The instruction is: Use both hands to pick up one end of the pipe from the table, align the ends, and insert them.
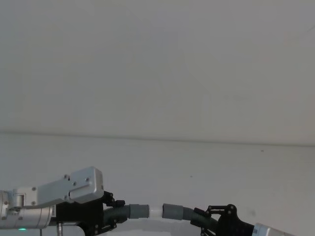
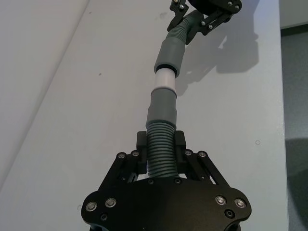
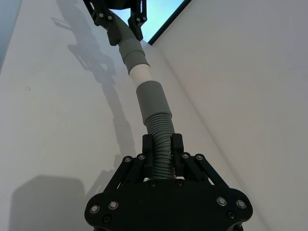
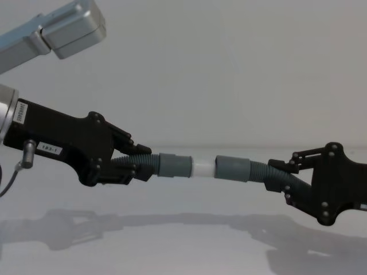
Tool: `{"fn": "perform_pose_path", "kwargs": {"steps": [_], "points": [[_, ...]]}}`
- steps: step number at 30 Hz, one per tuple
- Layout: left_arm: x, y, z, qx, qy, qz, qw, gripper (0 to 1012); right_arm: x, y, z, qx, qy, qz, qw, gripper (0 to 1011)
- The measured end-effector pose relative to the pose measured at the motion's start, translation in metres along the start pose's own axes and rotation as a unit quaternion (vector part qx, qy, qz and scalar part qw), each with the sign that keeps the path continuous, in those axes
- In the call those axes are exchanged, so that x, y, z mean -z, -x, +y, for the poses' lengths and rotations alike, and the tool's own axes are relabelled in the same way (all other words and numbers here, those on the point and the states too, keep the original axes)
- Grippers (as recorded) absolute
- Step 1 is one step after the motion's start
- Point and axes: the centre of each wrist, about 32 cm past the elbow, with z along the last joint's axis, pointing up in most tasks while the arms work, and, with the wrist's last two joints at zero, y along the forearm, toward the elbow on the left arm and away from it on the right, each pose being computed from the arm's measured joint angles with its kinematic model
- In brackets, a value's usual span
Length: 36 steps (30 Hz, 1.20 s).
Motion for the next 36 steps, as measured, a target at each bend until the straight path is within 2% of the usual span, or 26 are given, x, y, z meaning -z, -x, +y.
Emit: {"fn": "perform_pose_path", "kwargs": {"steps": [23, 36], "points": [[0.0005, -0.0024, -0.0039, 0.002, 0.003, 0.0, 1.0, 292, 0.001, -0.0012, 0.0038, -0.005, -0.01, -0.002, 0.9999, 213], [0.0008, -0.0011, -0.0038, -0.002, 0.005, 0.001, 1.0, 292, 0.0018, -0.001, 0.0045, -0.006, -0.012, 0.0, 0.9999, 214]]}}
